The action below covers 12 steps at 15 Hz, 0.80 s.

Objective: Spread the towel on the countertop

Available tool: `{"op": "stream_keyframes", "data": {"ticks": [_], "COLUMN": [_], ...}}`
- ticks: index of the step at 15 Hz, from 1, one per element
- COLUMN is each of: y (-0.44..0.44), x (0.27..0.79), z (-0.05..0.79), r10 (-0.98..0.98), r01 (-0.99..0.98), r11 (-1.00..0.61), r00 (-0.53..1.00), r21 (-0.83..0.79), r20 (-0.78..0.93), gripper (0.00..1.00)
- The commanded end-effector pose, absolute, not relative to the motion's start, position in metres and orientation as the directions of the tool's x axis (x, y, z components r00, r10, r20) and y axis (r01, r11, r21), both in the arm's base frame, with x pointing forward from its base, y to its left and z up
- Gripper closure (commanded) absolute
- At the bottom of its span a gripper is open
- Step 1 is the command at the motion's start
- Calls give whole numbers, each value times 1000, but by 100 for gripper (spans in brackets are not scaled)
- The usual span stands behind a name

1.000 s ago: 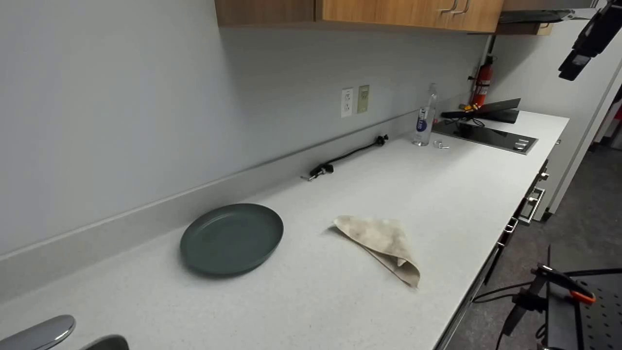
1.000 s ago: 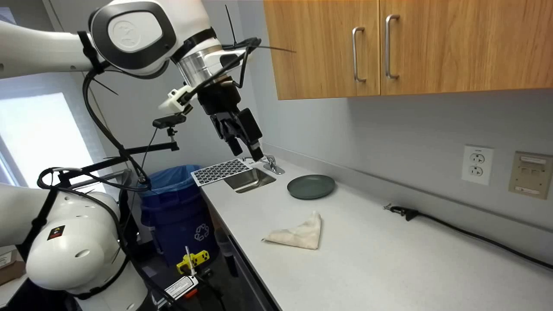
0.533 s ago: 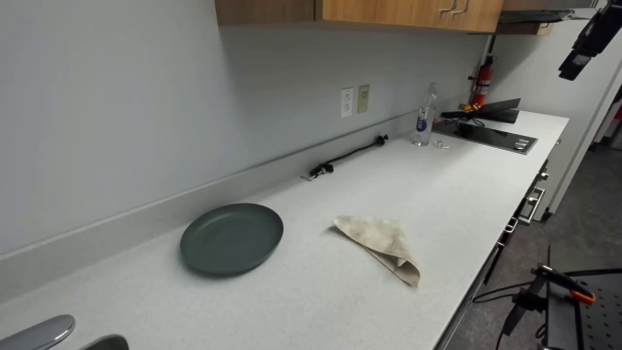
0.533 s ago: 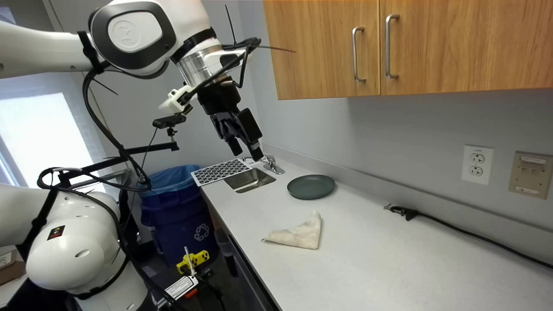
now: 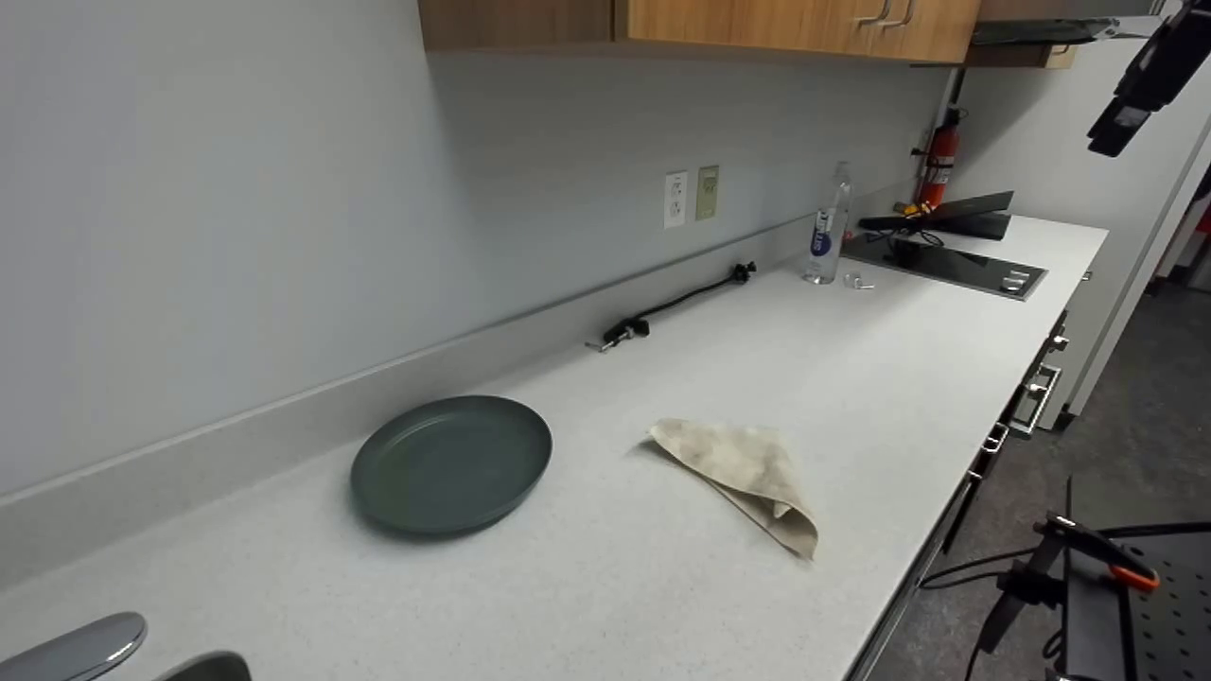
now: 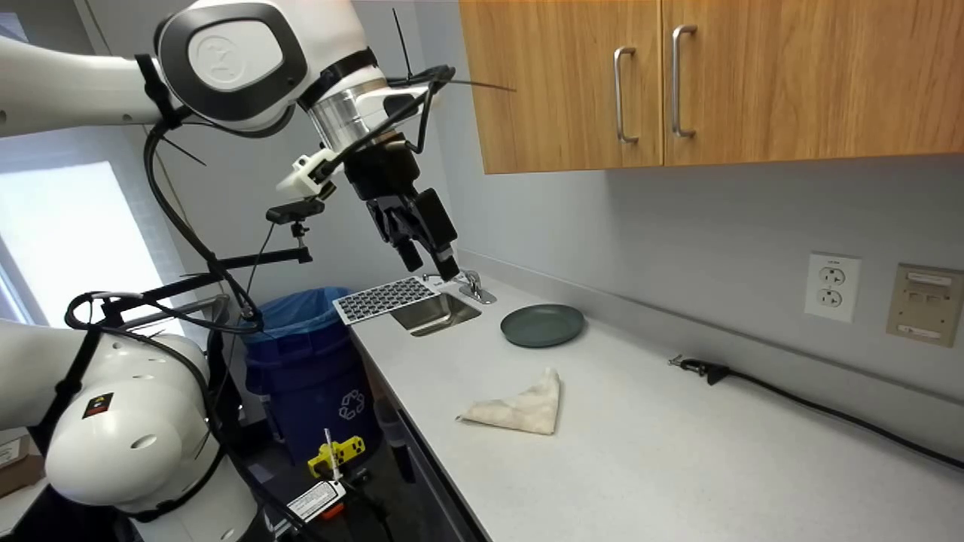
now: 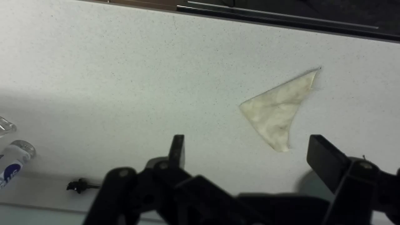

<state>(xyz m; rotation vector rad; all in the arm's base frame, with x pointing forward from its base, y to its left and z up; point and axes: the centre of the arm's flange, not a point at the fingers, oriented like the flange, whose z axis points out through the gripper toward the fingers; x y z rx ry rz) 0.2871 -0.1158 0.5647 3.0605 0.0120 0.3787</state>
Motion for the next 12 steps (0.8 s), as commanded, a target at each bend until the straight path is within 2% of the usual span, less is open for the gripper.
{"op": "stream_keyframes", "data": {"ticks": [1,12], "y": [-116,-116], "x": [287,287], "z": [565,564], "r10": [15,25], "r01": [1,13], "r11": [-998,-998], "r00": [970,972], "r21": [58,55], "r20": [243,233], "gripper": [0,0]}}
